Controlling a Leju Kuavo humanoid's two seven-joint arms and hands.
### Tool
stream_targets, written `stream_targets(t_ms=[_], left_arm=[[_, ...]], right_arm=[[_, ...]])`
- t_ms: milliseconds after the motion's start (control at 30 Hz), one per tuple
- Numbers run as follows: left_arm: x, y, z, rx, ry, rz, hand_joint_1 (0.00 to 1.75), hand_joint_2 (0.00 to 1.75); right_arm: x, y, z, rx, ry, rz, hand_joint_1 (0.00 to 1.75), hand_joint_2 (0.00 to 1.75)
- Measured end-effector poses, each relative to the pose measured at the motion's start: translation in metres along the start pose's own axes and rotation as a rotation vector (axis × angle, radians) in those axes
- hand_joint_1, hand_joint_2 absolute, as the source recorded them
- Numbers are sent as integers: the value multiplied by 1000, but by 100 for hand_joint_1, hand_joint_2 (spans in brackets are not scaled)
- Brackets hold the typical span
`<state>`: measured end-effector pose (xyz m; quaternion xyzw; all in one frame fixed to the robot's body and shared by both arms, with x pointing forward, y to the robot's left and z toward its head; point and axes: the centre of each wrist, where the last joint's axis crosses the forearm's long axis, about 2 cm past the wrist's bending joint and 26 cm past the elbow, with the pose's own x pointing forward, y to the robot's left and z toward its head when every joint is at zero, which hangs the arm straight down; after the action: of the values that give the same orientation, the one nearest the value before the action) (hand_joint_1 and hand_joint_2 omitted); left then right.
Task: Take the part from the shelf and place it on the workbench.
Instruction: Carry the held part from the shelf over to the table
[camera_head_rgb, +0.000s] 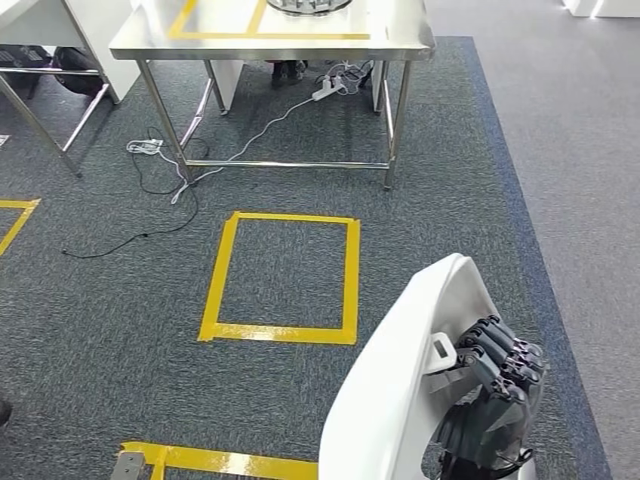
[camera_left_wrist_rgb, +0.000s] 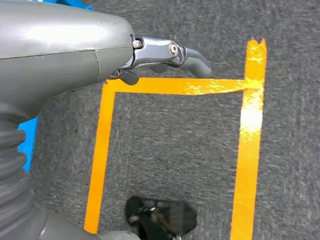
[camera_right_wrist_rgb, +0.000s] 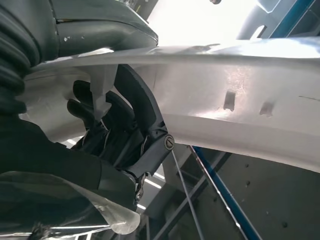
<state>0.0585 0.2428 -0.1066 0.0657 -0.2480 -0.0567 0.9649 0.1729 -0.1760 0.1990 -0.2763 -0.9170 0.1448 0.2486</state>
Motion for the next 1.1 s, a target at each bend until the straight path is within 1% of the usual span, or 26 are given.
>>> stream_targets(t_ms=[733, 1100], left_arm=[[4, -1, -1, -5, -11, 4, 0, 175], [4, -1, -1, -4, -12, 3, 0, 175]], right_arm=[[2, 5, -6, 23, -5, -16, 175, 175], [1, 4, -4, 29, 1, -19, 175, 175]])
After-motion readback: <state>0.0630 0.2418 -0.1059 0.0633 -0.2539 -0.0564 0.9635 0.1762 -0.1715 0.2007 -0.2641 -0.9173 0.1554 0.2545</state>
